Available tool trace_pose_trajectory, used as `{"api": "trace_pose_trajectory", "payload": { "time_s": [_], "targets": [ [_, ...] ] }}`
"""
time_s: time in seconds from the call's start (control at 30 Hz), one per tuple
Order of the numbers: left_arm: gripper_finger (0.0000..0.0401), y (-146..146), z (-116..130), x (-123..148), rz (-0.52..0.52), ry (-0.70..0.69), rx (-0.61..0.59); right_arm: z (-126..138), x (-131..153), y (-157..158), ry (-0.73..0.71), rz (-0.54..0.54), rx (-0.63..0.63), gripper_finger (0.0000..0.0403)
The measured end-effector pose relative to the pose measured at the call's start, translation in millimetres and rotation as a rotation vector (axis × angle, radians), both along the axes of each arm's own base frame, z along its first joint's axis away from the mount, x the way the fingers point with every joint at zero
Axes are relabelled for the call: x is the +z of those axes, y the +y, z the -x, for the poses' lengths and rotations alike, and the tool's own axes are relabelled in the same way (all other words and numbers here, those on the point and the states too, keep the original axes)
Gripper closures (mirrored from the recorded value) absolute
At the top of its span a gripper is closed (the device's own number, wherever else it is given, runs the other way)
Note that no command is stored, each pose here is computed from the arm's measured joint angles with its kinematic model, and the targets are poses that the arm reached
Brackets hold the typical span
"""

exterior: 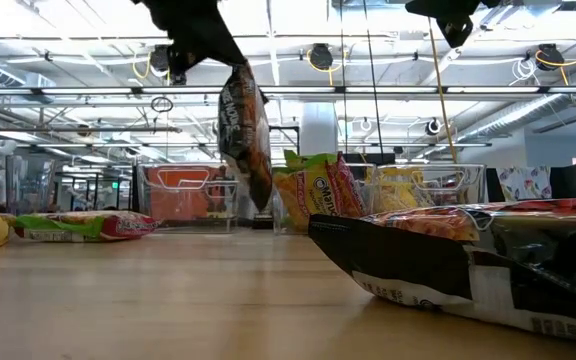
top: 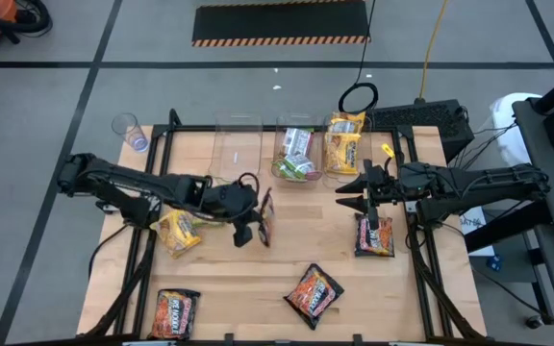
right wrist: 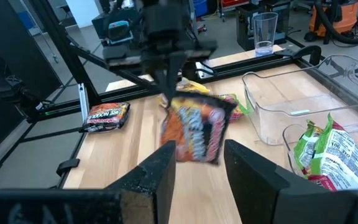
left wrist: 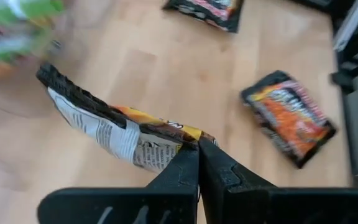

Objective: Sort Maruchan noodles
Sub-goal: Put the black noodle pack into the left transparent bin

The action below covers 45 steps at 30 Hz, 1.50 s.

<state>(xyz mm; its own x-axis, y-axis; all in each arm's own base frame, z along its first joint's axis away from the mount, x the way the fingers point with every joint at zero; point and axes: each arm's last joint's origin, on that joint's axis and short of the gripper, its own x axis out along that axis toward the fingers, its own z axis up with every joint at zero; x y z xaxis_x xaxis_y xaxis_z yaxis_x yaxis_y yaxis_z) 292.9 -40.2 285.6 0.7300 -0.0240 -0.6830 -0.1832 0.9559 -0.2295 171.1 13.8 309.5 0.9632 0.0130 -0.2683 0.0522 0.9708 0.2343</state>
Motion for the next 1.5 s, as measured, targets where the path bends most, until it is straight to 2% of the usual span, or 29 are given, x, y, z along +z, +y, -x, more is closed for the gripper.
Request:
{"api": "trace_pose_trajectory", "payload": {
  "time_s": [0.2, 0.37, 0.77, 1.03, 1.2, 1.3, 1.5],
  "targets": [
    [0.0401, 21.5, 4.2, 25.3, -0.126, 0.082, 0.003, 0.0, 0.0, 0.0, 0.0, 0.0, 0.0, 0.0273],
    [0.0401, 37.4, 6.8, 43.0, -0.172, 0.102, 0.03, 0.0, 0.0, 0.0, 0.0, 0.0, 0.0, 0.0273],
    [0.0401, 80.7, 9.0, 87.8, -0.343, 0.01, 0.173, 0.0, 0.0, 0.0, 0.0, 0.0, 0.0, 0.0273],
    [0.0401, 111.6, 17.0, 106.4, -0.437, -0.005, 0.379, 0.0, 0.0, 0.0, 0.0, 0.0, 0.0, 0.0273],
    [0.0401, 128.0, 22.1, 107.2, -0.43, -0.001, 0.508, 0.0, 0.0, 0.0, 0.0, 0.0, 0.0, 0.0273],
    [0.0401, 137.4, 26.1, 107.9, -0.465, 0.013, 0.594, 0.0, 0.0, -0.1, 0.0, 0.0, -0.001, 0.0273],
    [0.0401, 154.0, 34.0, 106.5, -0.467, 0.045, 0.682, 0.0, 0.0, 0.0, 0.0, -0.001, -0.001, 0.0273]
  ]
}}
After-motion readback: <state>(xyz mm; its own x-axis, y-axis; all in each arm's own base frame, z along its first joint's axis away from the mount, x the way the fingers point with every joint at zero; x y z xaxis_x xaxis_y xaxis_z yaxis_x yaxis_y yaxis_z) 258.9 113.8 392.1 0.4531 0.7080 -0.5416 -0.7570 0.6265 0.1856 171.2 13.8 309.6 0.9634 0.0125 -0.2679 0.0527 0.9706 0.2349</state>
